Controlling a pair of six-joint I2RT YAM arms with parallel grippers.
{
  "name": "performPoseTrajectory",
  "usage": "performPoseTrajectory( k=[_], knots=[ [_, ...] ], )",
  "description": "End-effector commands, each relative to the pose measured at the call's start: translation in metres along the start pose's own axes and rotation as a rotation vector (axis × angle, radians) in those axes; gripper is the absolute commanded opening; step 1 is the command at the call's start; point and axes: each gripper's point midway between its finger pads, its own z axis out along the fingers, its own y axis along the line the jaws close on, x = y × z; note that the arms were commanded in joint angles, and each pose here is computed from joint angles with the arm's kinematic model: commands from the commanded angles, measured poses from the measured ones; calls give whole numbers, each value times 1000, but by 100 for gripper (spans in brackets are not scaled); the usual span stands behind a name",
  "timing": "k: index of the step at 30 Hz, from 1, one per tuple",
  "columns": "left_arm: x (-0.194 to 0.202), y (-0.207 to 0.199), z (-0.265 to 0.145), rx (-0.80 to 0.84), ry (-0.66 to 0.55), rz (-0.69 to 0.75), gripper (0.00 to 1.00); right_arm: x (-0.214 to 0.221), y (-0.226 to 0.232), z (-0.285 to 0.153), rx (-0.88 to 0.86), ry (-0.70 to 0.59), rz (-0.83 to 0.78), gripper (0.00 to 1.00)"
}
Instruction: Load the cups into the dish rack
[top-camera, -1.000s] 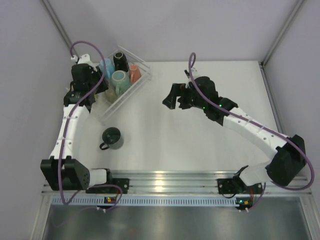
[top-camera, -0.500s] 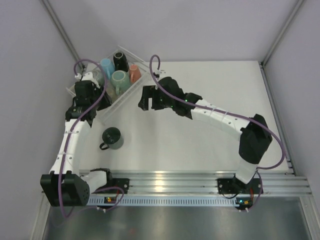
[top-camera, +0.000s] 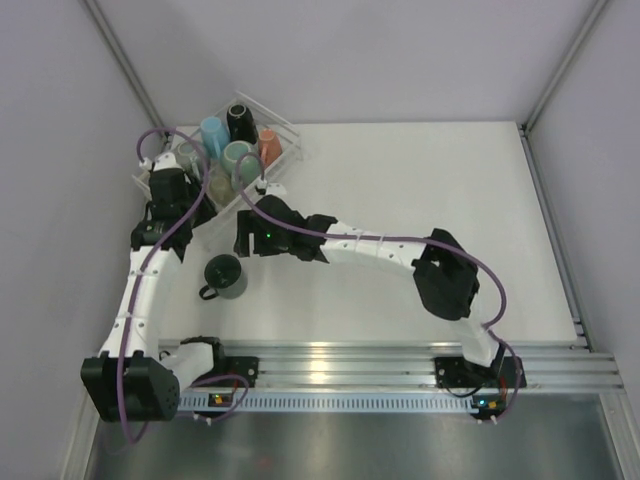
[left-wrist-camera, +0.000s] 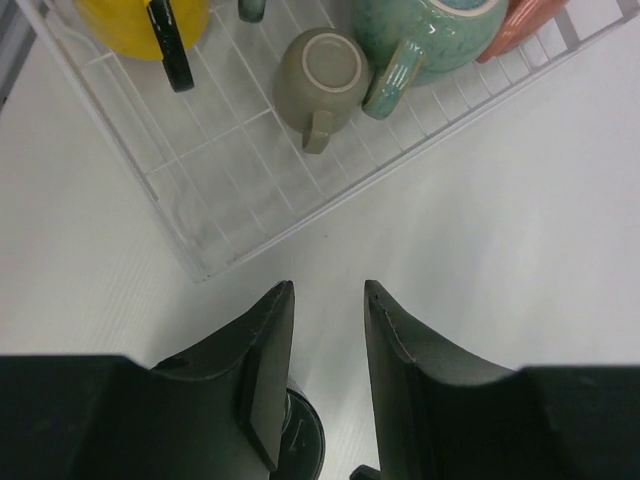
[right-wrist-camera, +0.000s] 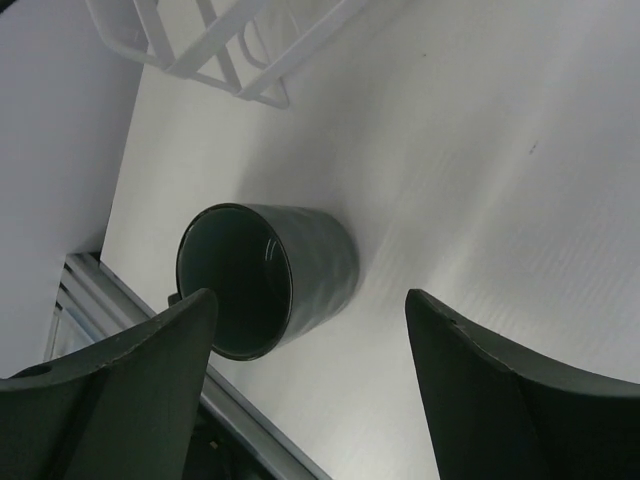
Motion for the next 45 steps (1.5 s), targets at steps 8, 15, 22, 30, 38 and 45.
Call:
performPoseTrajectory(
  k=[8, 15, 22, 30, 38, 45],
  knots=[
    [-31, 18, 2, -86, -58, -56, 41, 20, 32, 26, 20, -22, 10, 74],
    [-35, 23, 1, -83, -64, -78, 42, 53, 20, 45, 81, 39, -56, 65],
    [-32, 19, 3, -56, -46, -81, 42, 62, 10, 44, 109, 64, -144, 44],
    [-34, 5, 3, 16, -32, -74, 42, 57, 3, 37, 106, 67, -214, 5],
    [-20, -45, -11, 310, 64, -35, 42, 3, -69, -12, 165, -61, -230, 0],
    [-12, -87, -28, 517, 113, -70, 43, -39, -143, -56, 245, -176, -196, 0]
  ],
)
